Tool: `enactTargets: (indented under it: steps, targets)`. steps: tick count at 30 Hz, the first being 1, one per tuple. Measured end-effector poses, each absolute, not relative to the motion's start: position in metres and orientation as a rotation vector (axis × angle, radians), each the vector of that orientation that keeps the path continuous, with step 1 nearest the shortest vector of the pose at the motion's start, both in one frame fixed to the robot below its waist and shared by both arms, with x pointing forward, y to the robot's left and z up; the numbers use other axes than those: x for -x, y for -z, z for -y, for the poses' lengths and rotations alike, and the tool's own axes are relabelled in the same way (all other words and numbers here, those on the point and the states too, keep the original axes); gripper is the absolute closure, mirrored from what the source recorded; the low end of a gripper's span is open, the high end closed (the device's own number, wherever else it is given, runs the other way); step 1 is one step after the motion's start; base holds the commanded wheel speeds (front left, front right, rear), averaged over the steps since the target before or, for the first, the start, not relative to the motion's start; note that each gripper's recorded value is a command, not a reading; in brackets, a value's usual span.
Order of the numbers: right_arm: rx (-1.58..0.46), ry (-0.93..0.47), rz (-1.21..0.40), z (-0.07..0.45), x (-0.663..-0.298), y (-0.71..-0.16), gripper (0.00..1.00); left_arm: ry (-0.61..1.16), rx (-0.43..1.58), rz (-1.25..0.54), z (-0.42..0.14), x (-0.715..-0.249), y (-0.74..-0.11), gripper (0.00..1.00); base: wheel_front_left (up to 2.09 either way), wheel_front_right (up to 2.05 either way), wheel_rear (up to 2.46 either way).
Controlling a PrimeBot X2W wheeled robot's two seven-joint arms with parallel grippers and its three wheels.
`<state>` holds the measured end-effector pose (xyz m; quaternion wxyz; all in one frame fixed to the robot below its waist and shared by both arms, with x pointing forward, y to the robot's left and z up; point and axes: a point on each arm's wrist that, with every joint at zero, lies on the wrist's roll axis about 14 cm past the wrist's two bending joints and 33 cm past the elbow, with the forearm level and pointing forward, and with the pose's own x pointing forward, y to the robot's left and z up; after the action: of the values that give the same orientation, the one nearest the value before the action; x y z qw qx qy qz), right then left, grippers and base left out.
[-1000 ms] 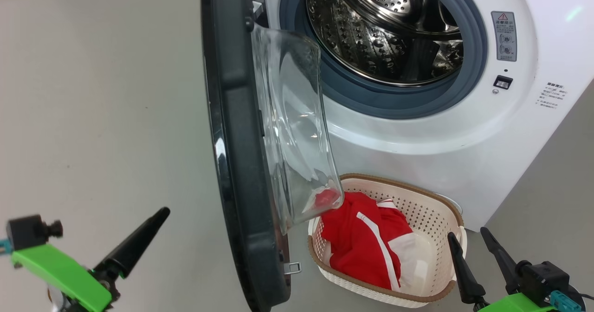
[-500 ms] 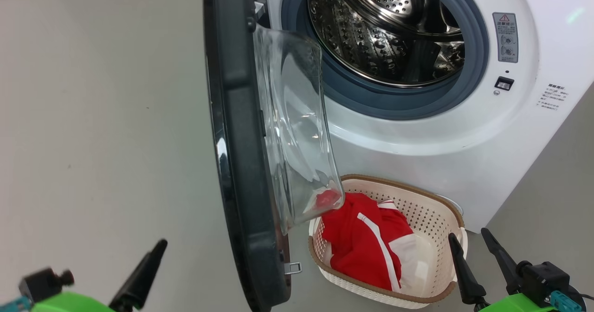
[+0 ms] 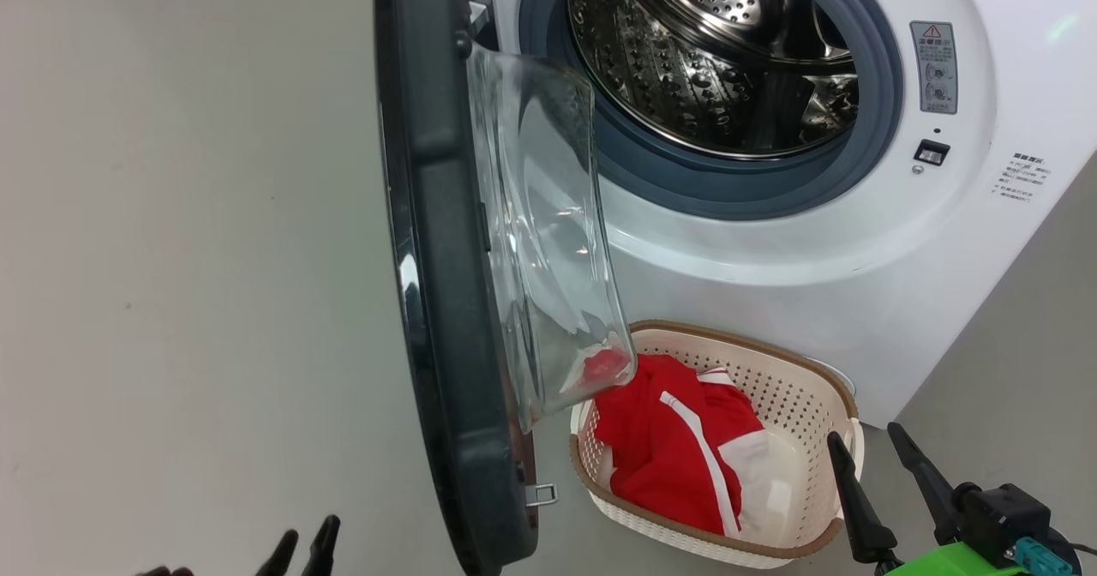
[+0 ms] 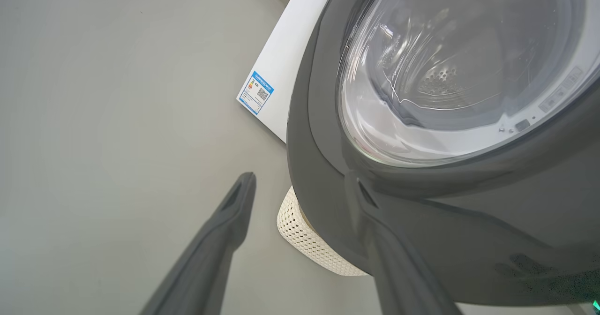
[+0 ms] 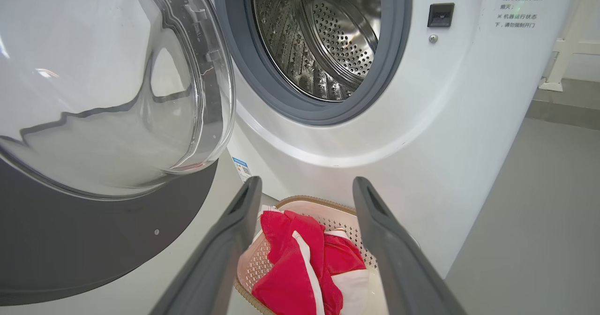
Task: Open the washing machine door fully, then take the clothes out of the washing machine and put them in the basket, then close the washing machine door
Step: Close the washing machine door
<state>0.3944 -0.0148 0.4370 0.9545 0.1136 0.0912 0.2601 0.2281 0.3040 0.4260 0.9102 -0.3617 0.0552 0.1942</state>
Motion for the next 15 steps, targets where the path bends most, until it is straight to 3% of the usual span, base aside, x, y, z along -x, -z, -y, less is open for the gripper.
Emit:
enactTargets:
  steps: [8, 15]
  targets:
    - [-0.231, -0.528, -0.185, 0.015, -0.395, -0.437, 0.00, -0.427, 0.466, -0.027, -0.331, -0.240, -0.455, 0.00, 0.00, 0.00, 0.00]
    - [-0.230, -0.523, -0.181, 0.016, -0.395, -0.438, 0.00, -0.438, 0.288, 0.011, -0.318, -0.243, -0.469, 0.00, 0.00, 0.00, 0.00]
